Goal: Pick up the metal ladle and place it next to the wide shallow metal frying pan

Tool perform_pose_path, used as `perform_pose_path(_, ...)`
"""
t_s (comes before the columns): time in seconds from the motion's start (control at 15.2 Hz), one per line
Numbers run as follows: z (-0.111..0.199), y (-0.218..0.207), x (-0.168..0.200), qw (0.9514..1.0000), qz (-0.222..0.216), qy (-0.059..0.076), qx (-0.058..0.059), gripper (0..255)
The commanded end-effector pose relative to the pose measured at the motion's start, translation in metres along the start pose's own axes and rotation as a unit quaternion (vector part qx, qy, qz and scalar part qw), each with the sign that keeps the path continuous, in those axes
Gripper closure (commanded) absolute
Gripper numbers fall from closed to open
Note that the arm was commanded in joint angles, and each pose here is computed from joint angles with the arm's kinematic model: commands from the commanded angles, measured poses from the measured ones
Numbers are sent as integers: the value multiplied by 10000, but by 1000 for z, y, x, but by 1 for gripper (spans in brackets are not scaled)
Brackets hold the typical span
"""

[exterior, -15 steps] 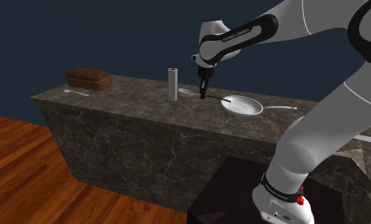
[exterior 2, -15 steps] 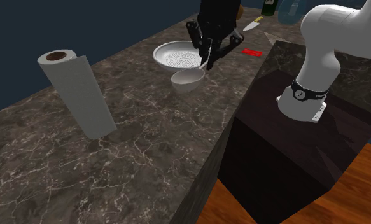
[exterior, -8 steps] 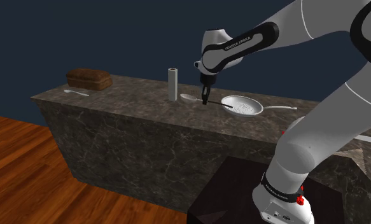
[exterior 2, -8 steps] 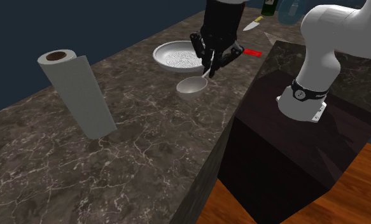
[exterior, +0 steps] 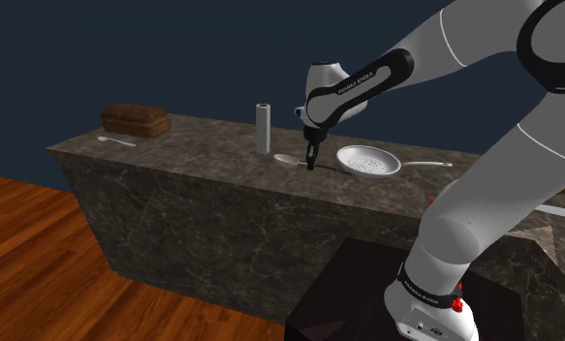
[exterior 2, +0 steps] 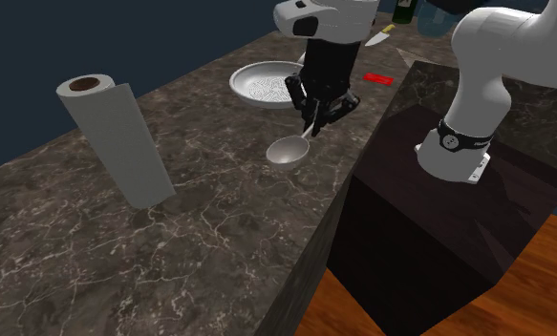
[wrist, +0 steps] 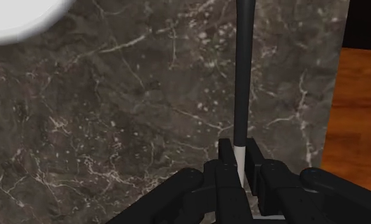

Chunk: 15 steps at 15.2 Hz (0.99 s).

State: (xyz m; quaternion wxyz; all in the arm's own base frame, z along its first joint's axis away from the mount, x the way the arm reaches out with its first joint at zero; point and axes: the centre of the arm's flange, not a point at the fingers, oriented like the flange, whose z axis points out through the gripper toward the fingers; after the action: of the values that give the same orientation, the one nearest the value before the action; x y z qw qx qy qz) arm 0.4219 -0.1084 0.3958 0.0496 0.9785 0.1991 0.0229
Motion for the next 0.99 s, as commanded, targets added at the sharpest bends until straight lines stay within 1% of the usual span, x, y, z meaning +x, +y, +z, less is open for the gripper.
perform_pose_path(0.0, 10, -1, 0, 10000, 0, 3, -1, 255)
perform_pose_path(0.46, 46, -5, -1, 10000, 0, 3, -1, 255)
perform_pose_path(0.92, 46, -5, -1, 10000, 0, 3, -1, 255)
